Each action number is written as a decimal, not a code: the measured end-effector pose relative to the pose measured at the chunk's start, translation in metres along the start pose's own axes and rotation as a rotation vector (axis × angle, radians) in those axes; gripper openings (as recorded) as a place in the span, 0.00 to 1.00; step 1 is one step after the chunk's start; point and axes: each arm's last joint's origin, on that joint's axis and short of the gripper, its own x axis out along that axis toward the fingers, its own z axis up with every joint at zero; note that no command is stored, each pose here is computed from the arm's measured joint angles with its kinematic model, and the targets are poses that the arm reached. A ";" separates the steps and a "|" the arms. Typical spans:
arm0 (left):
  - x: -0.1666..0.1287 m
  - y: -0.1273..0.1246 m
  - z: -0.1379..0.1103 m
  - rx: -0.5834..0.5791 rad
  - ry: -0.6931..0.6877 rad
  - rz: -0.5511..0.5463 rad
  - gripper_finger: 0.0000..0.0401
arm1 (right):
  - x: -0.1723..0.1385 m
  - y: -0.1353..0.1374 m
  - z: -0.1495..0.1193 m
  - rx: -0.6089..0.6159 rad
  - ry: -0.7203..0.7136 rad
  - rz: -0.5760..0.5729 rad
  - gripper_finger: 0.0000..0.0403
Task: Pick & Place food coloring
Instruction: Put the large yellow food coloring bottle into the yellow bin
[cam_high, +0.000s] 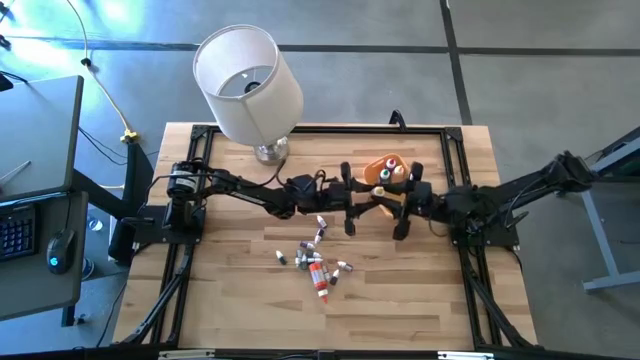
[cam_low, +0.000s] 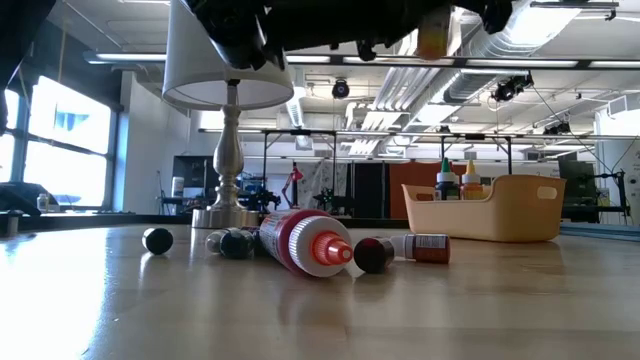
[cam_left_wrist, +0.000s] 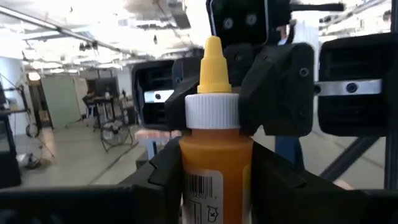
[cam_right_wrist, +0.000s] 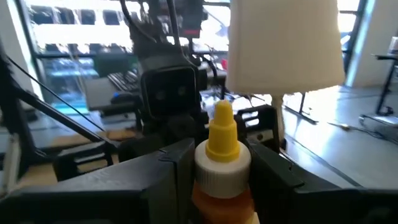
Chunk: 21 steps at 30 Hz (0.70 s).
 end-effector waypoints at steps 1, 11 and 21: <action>0.000 0.000 -0.001 0.001 0.011 -0.007 0.35 | -0.001 0.001 -0.001 -0.007 0.010 -0.013 0.28; -0.002 -0.002 -0.018 0.022 0.191 0.031 0.59 | -0.008 0.002 -0.018 -0.040 0.137 -0.205 0.28; -0.018 -0.019 0.018 0.088 0.394 0.102 0.62 | -0.019 -0.017 -0.053 0.005 0.302 -0.489 0.28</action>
